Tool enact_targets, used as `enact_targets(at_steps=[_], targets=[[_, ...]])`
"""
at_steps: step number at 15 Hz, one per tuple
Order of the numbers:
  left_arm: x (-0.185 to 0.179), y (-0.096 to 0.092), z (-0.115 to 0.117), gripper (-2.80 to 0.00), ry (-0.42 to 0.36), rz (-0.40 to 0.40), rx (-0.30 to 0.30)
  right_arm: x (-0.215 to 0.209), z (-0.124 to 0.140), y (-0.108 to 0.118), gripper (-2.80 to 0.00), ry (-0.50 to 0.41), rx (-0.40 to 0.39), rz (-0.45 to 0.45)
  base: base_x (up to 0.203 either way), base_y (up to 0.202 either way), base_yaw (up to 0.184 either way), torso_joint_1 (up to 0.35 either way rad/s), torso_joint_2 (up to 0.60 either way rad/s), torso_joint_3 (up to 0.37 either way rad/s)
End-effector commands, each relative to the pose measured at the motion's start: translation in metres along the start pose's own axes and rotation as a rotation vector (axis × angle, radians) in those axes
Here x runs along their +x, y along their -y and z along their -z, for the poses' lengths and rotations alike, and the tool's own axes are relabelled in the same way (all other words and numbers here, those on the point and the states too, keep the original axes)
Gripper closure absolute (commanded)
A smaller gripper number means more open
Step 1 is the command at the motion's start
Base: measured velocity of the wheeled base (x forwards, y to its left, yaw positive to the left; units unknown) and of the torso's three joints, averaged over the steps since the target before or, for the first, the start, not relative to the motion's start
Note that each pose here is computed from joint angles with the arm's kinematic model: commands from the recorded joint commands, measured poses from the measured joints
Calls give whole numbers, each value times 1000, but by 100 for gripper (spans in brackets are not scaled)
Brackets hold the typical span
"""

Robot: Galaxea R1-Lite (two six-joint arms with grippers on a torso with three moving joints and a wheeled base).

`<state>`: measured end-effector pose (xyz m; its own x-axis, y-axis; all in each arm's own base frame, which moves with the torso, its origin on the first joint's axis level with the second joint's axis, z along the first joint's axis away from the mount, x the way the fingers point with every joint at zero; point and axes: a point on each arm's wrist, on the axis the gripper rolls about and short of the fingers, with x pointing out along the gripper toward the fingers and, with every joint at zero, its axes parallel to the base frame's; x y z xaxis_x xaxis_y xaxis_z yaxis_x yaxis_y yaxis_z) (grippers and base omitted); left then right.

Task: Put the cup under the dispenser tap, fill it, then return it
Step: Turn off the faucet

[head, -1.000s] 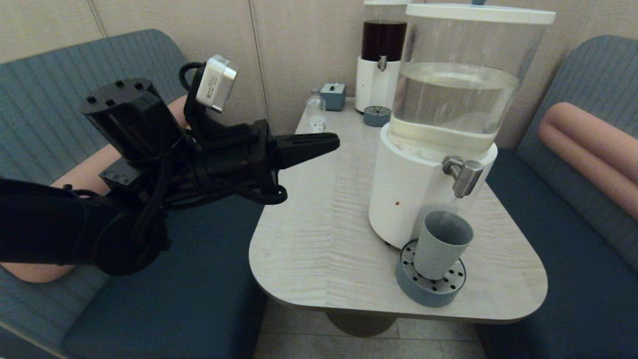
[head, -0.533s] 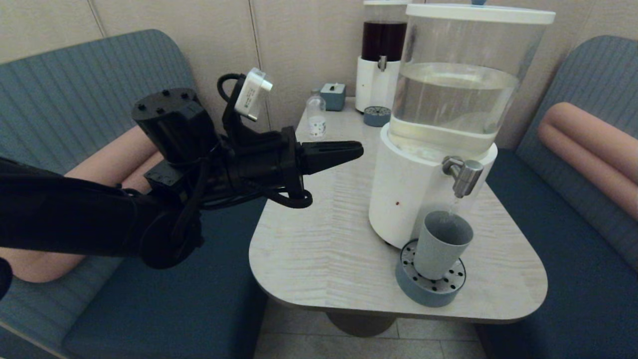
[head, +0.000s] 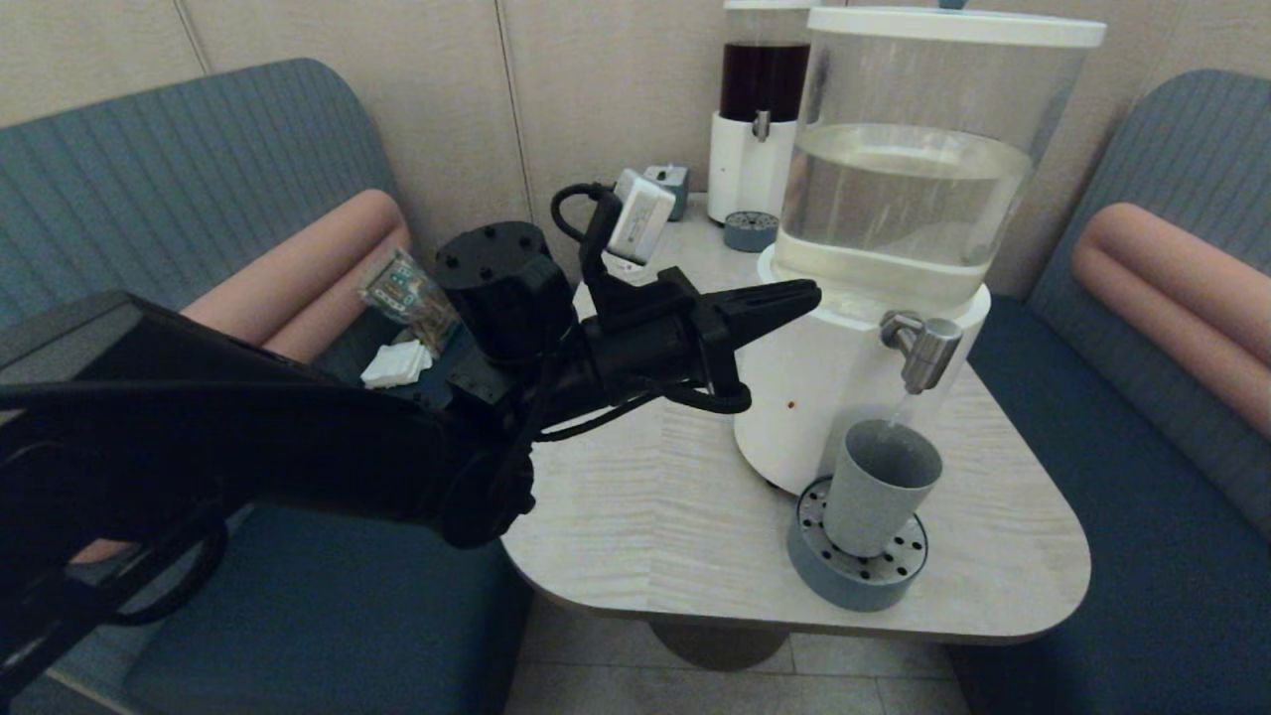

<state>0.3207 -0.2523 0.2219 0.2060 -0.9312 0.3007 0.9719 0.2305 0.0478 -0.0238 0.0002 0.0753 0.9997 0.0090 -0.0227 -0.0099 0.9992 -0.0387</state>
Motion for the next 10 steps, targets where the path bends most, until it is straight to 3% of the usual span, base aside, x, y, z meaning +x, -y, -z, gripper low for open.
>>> enact_targets(at_steps=[1, 5, 7, 10], targets=[[12, 1, 22, 0, -2, 27, -15, 0, 0, 0, 0, -2, -1, 0, 0, 0, 0, 0, 0, 0], [25, -3, 35, 0, 100, 4, 31, 0, 0, 0, 0, -2, -1, 0, 0, 0, 0, 0, 0, 0], [33, 6, 37, 0, 171, -16, 27, 0, 0, 0, 0, -2, -1, 0, 0, 0, 0, 0, 0, 0], [43, 21, 47, 0, 205, -3, 15, 0, 0, 0, 0, -2, -1, 0, 0, 0, 0, 0, 0, 0]])
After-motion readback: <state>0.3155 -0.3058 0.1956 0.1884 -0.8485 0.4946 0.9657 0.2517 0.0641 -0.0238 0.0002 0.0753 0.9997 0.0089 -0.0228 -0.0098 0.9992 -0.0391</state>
